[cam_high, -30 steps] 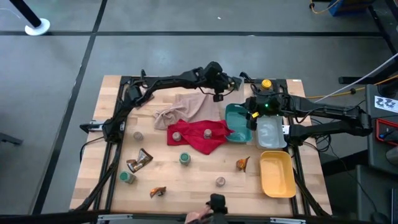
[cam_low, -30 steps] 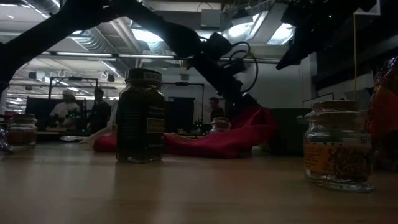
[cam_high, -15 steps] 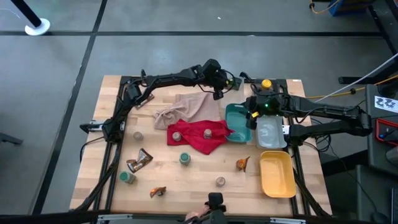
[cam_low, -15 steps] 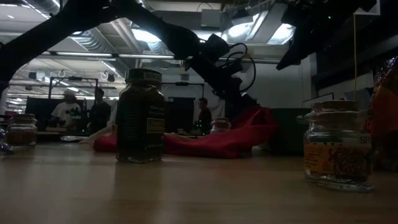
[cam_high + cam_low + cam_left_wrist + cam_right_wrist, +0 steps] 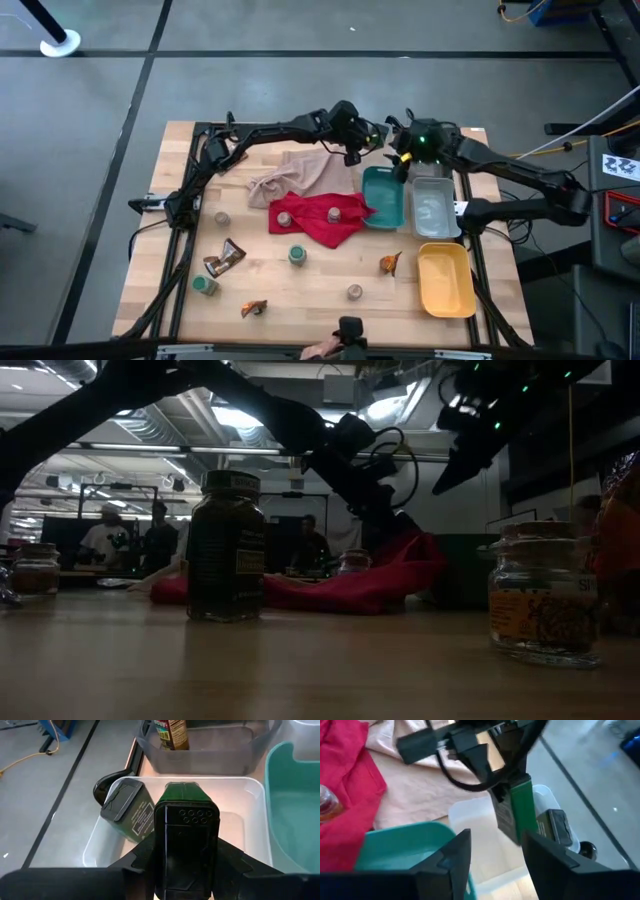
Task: Sort spices by type
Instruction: Put the dark green seasoning can into the transparent bin
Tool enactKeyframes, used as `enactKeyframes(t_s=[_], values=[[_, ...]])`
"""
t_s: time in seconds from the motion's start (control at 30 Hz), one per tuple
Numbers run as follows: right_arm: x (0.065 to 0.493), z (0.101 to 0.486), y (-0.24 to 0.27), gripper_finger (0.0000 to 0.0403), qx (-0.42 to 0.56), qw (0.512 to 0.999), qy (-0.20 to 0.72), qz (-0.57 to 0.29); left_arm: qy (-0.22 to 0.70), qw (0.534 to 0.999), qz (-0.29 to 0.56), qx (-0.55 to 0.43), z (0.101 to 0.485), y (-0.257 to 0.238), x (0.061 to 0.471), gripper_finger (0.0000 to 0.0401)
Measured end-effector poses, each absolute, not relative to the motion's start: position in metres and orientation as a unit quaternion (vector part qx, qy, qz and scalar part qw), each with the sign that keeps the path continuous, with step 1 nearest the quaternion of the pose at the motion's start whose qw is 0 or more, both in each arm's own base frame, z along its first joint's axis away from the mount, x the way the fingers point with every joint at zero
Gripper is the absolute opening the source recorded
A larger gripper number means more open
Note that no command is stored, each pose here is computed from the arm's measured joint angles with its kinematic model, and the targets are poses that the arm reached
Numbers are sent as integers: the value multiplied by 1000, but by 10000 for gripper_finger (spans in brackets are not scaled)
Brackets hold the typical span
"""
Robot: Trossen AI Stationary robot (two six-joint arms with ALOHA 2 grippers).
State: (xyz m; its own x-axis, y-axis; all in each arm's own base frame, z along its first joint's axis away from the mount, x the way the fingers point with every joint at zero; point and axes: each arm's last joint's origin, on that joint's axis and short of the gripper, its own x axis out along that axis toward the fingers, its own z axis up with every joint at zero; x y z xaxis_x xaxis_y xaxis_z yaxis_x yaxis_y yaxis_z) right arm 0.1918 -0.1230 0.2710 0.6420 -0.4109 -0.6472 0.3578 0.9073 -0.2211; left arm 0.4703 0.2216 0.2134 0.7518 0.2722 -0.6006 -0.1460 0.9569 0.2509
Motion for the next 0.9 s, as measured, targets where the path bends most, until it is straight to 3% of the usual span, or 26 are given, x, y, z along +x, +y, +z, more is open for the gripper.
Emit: enactKeyframes(t_s=[0.37,0.9], values=[[202,243,-172,175,-83,913,368,-157,331,933,85,113,213,218,472,119],[206,238,-175,175,-96,915,365,-141,332,928,51,164,213,203,478,119]])
